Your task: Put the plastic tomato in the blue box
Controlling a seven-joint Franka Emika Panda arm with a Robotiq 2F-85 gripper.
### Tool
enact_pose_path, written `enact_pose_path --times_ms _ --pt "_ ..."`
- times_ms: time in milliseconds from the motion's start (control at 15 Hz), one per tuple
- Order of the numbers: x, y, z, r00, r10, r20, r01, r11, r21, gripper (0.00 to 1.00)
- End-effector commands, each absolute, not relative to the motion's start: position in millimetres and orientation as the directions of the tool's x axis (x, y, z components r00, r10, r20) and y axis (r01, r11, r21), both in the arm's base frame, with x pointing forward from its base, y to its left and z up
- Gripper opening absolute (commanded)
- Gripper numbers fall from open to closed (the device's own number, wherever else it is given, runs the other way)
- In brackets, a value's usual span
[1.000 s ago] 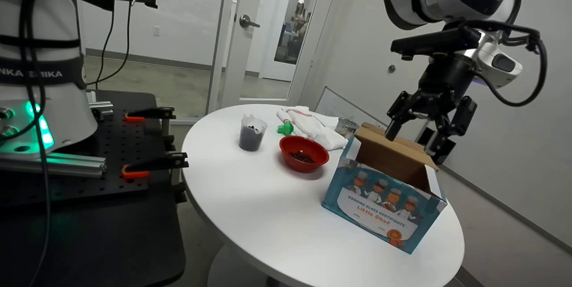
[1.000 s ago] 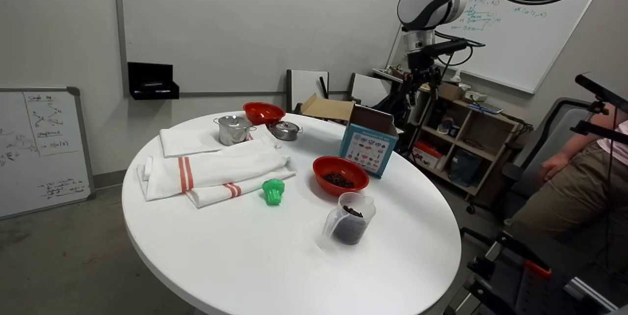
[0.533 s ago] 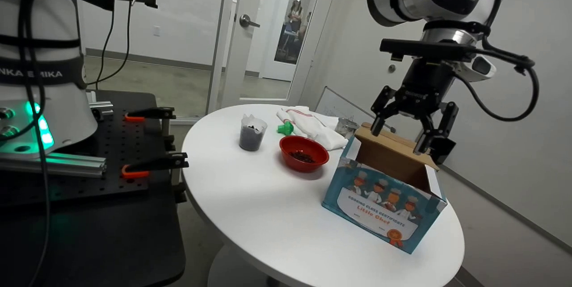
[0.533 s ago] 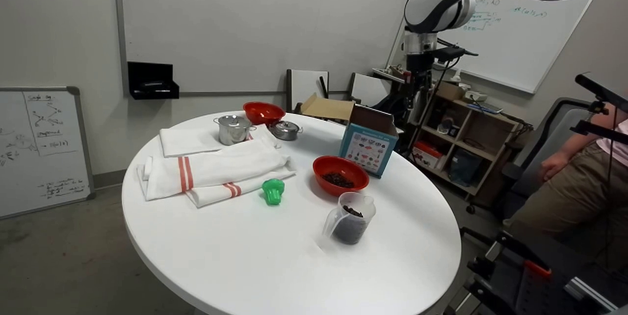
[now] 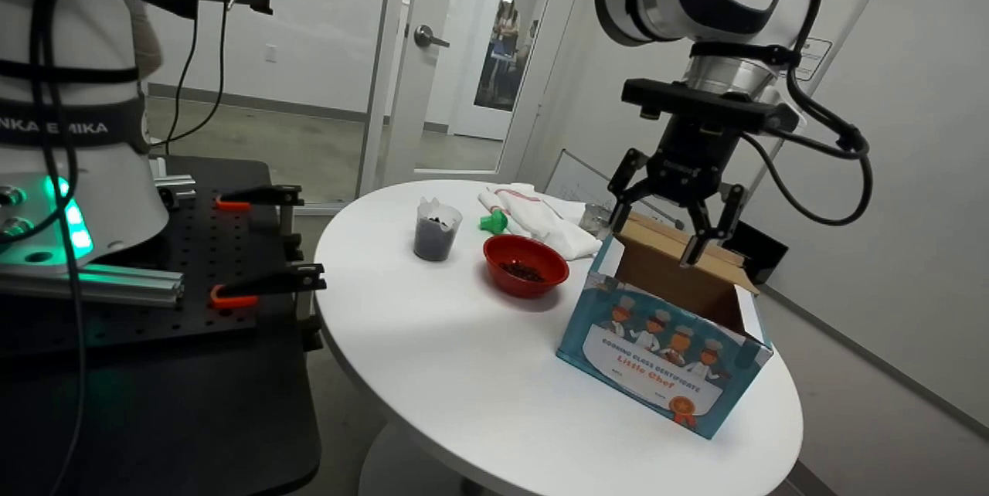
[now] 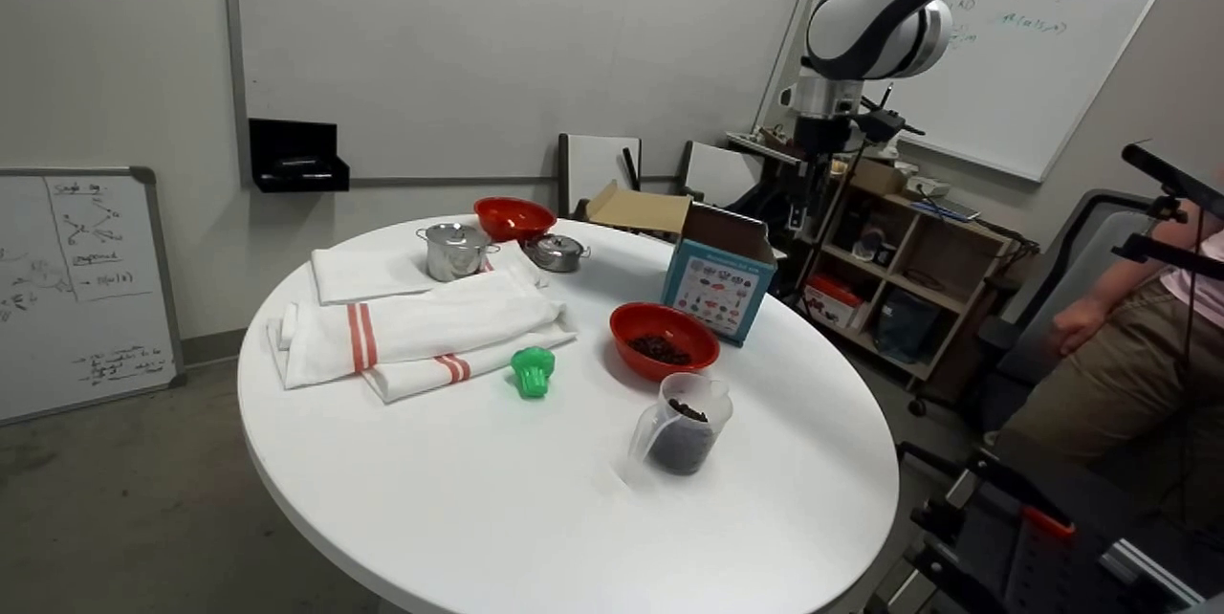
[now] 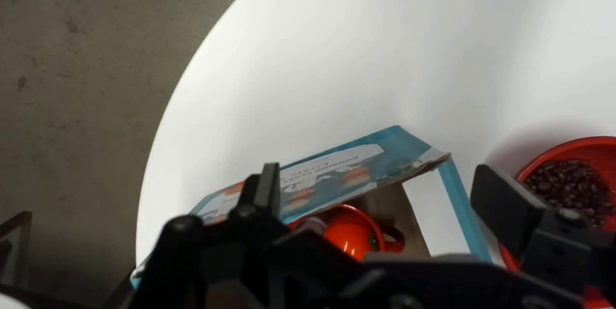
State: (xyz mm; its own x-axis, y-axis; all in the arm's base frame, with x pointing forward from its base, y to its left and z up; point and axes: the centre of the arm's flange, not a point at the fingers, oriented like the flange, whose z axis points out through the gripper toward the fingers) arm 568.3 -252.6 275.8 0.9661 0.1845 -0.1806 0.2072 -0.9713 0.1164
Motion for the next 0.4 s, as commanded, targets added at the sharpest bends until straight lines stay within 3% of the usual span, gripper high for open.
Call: enact_pose_path --times_ms 0,333 --pt "563.1 -253.5 274.6 0.968 0.174 -0.181 0.195 -0.975 0.105 1.00" --pt "557.5 -253.2 275.9 0.970 0.166 -0.180 0.185 -0.978 0.097 1.00"
